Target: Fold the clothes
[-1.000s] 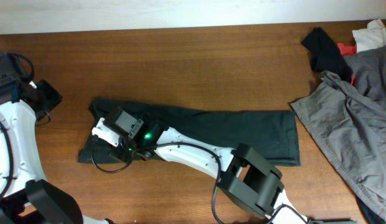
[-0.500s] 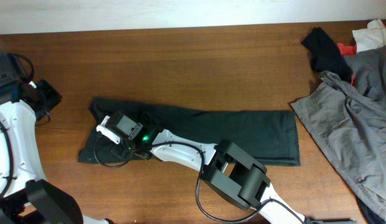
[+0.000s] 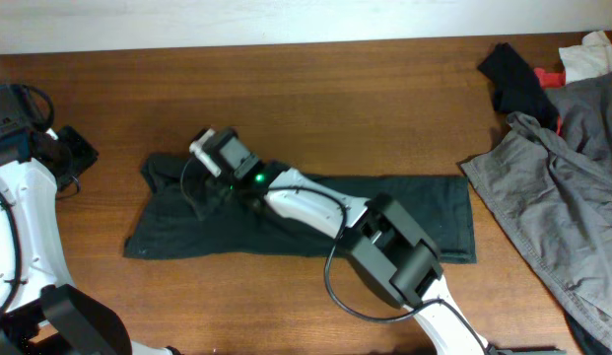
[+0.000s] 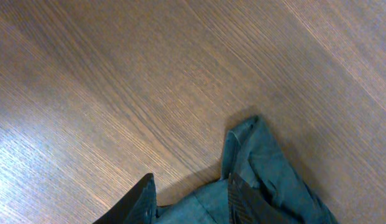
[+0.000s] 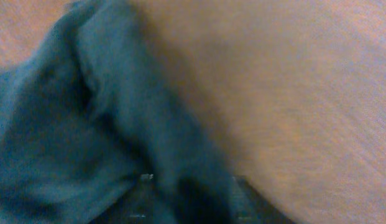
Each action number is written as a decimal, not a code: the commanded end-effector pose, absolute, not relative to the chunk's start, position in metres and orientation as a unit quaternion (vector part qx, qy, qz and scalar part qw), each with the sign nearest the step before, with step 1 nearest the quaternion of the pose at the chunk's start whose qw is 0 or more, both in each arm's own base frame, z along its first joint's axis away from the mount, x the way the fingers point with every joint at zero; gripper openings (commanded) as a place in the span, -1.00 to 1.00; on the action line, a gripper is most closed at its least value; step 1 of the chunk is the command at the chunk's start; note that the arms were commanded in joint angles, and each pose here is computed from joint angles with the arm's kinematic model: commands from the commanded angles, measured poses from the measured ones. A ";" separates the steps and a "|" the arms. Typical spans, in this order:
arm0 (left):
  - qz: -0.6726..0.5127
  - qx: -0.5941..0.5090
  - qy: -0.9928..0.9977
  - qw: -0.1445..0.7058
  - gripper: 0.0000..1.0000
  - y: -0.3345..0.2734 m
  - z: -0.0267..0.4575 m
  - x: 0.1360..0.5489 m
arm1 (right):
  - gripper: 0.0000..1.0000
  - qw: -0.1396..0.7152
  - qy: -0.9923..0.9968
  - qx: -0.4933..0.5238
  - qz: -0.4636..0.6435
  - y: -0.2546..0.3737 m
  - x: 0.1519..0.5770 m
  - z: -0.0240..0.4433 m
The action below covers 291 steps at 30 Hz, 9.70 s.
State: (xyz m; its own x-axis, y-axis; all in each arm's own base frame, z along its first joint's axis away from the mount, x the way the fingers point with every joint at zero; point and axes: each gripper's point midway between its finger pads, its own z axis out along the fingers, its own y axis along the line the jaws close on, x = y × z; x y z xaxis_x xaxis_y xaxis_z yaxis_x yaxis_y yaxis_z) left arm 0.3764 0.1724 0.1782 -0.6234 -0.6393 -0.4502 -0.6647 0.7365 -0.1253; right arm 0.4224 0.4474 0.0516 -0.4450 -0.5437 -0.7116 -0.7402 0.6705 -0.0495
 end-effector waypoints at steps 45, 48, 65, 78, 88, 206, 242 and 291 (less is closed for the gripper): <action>-0.165 -0.187 0.967 0.057 -0.26 -0.013 0.019 0.310 | 0.22 0.205 0.863 -0.369 0.279 0.358 0.353 0.082; -0.165 -0.190 0.966 0.057 -0.26 -0.014 0.015 0.308 | 0.22 0.219 0.849 -0.391 0.279 0.367 0.347 0.076; -0.148 -0.185 0.966 0.099 -0.29 -0.005 0.013 0.324 | 0.29 0.220 0.859 -0.392 0.246 0.368 0.351 0.045; -0.136 -0.184 0.966 0.116 -0.45 0.000 0.005 0.326 | 0.34 0.223 0.857 -0.393 0.249 0.371 0.351 0.045; -0.138 -0.191 0.965 0.119 -0.53 0.000 0.006 0.328 | 0.13 0.230 0.854 -0.395 0.250 0.374 0.353 0.045; -0.174 -0.339 0.916 0.128 -0.90 0.053 0.099 0.280 | -0.78 0.063 0.892 -0.264 0.362 0.371 0.302 0.078; -0.196 -0.231 0.923 0.236 -0.89 -0.026 0.080 0.388 | -0.81 0.065 0.877 -0.327 0.346 0.358 0.294 0.076; -0.098 -0.140 0.956 0.240 -0.61 -0.018 0.045 0.417 | 0.98 0.084 0.983 -0.059 0.155 0.097 0.320 0.151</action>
State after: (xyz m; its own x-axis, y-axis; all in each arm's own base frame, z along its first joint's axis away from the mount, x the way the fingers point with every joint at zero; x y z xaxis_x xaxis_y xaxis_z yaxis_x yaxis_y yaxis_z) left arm 0.4168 -0.0211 0.0482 -0.8394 -0.3438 -0.4210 -0.2326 0.9272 -0.2934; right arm 0.3207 0.1075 0.1580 -0.9721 -0.1102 -0.2073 -0.1721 0.9351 0.3097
